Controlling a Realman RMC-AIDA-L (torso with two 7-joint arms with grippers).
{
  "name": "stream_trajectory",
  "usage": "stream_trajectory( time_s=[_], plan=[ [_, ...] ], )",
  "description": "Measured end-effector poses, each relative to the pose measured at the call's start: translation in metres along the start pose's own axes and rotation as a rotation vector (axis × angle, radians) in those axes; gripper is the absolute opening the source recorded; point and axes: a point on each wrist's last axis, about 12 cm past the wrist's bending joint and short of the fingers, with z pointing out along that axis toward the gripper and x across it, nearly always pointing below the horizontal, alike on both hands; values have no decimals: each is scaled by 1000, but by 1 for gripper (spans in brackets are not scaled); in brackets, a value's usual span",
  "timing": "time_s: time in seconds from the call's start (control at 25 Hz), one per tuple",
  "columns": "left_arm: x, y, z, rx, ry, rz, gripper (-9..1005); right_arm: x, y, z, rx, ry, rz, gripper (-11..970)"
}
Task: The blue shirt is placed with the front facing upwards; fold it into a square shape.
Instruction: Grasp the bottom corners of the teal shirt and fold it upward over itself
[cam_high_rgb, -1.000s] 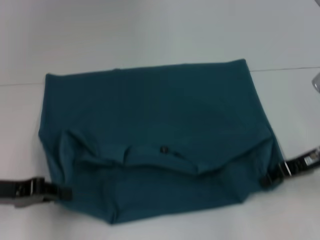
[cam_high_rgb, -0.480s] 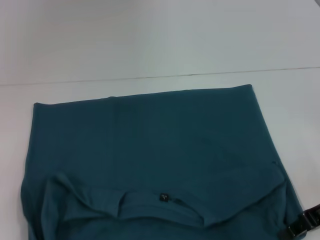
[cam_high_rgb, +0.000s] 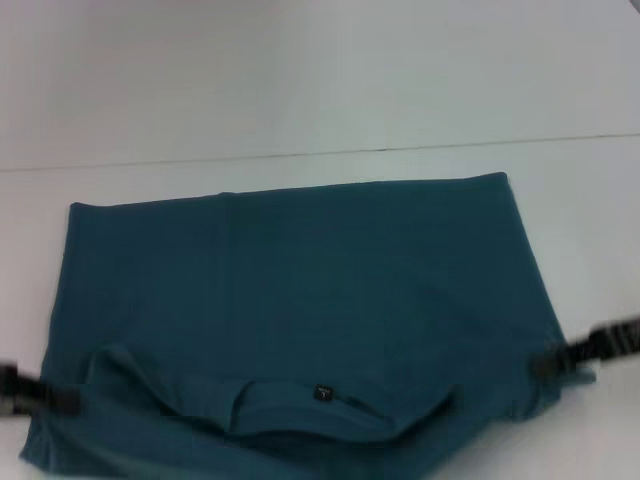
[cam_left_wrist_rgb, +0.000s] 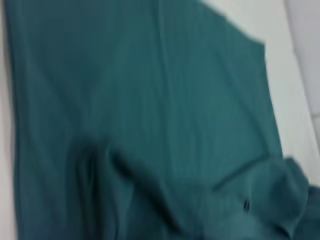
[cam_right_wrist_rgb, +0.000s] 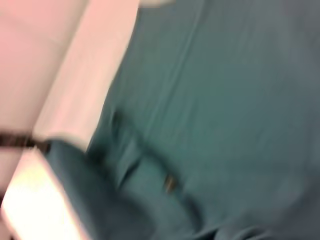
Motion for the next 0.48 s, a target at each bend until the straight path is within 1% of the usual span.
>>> stream_trajectory(
  time_s=[0.12, 0.24, 0.36, 0.4, 0.44, 0.48],
  plan=[
    [-21, -7, 0, -13, -40, -6, 46, -14, -8, -13, 60, -133, 44, 66],
    [-47, -16, 7, -47, -77, -3, 45, -28, -17, -22, 135, -235, 94, 65],
    [-67, -24, 19, -94, -100, 6, 45, -45, -20, -23, 191, -311, 104, 65],
    [-77, -27, 26, -125, -116, 9, 45, -58, -18, -20, 215, -347, 97, 66],
    [-77, -27, 26, -125, -116, 9, 46, -58, -18, -20, 215, -347, 97, 66],
    [-81, -28, 30, -137, -125, 13, 46, -64, -18, -16, 227, -360, 91, 66]
  ],
)
